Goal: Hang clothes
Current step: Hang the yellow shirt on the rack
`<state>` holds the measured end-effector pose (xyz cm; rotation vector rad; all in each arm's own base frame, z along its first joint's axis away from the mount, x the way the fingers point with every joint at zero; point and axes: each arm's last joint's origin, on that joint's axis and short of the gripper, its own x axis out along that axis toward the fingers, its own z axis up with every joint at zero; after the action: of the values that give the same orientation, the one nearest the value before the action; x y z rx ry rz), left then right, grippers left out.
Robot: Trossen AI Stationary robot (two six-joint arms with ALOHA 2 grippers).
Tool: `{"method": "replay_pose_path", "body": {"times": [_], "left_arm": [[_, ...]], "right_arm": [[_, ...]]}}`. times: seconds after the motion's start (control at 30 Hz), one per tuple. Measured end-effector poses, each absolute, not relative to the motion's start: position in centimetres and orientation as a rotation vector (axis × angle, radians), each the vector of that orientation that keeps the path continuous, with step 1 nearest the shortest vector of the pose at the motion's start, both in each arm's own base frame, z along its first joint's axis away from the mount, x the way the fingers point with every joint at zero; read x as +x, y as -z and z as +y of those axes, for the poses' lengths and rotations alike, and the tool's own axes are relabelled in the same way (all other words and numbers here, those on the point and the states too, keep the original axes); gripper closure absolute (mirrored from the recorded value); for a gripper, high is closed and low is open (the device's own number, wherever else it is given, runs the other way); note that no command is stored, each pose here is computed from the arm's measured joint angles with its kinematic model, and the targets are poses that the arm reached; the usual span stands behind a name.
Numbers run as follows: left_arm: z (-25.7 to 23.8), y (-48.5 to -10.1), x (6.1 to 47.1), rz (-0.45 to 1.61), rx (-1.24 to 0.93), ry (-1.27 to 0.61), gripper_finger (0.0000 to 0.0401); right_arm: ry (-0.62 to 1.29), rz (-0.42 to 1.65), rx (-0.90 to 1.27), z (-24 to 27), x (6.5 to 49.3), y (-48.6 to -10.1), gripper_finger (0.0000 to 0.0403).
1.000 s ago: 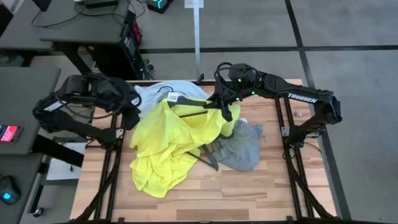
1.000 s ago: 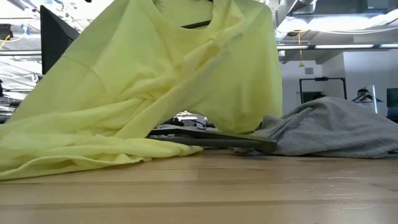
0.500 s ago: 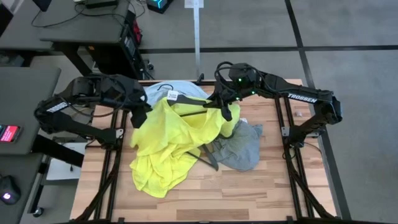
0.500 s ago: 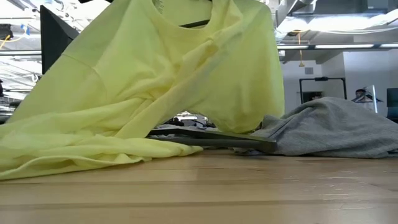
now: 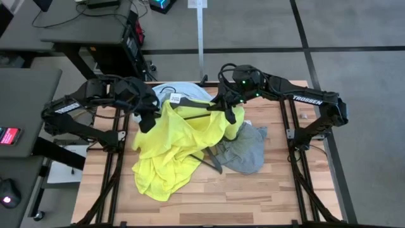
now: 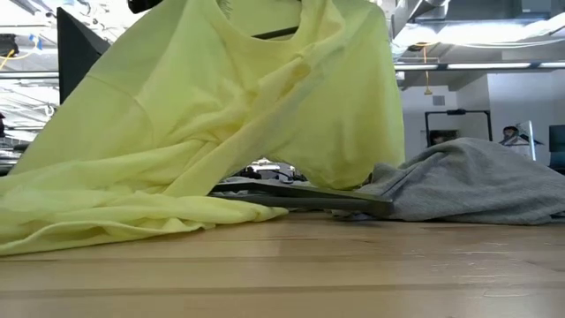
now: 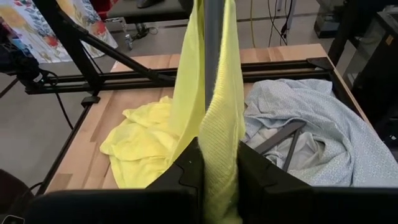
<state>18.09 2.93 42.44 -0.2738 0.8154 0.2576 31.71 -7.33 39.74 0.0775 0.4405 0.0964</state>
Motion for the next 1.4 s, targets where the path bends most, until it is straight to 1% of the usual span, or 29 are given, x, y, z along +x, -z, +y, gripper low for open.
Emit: {"method": "replay_pose_path", "body": {"times": [0.07, 0.17, 0.3, 0.43, 0.63, 0.73, 0.93, 1.03, 1.23, 1.3, 1.4], "left_arm": [[2.9, -42.5, 18.1, 0.814, -0.277, -0.242, 0.0325], [2.8, -42.4, 18.1, 0.819, -0.275, -0.219, 0.0384], [2.8, -42.3, 17.6, 0.847, -0.286, -0.228, 0.0398], [2.6, -42.2, 16.2, 0.901, -0.309, -0.299, 0.0401], [2.4, -42.1, 12.9, 0.975, -0.343, -0.439, 0.0401], [2.3, -42.4, 11.7, 0.950, -0.367, -0.474, 0.0401], [2.2, -42.9, 11.1, 0.879, -0.373, -0.472, 0.0401], [2.3, -43.7, 11.6, 0.786, -0.376, -0.455, 0.0401], [2.2, -48.4, 12.4, 0.499, -0.340, -0.334, 0.0398], [2.2, -49.9, 12.2, 0.444, -0.316, -0.306, 0.0387], [2.1, -51.7, 11.8, 0.396, -0.276, -0.278, 0.0360]], "right_arm": [[-0.098, 0.441, 0.078, -7.3, 31.7, -39.7, 0.0367], [-0.098, 0.442, 0.078, -7.3, 31.7, -39.7, 0.0367], [-0.098, 0.438, 0.063, -7.3, 31.7, -39.8, 0.0367], [-0.099, 0.440, 0.062, -7.3, 31.7, -39.7, 0.0367], [-0.100, 0.420, 0.038, -7.2, 31.2, -40.3, 0.0367], [-0.100, 0.394, 0.021, -7.1, 30.5, -41.0, 0.0367], [-0.084, 0.369, 0.021, -7.4, 30.0, -41.6, 0.0367], [-0.080, 0.322, 0.021, -7.4, 30.1, -42.0, 0.0367], [-0.080, 0.234, 0.018, -7.3, 30.3, -42.9, 0.0367], [-0.078, 0.191, 0.031, -7.3, 30.5, -43.3, 0.0367], [-0.077, 0.133, 0.037, -7.3, 30.6, -43.9, 0.0367]]}}
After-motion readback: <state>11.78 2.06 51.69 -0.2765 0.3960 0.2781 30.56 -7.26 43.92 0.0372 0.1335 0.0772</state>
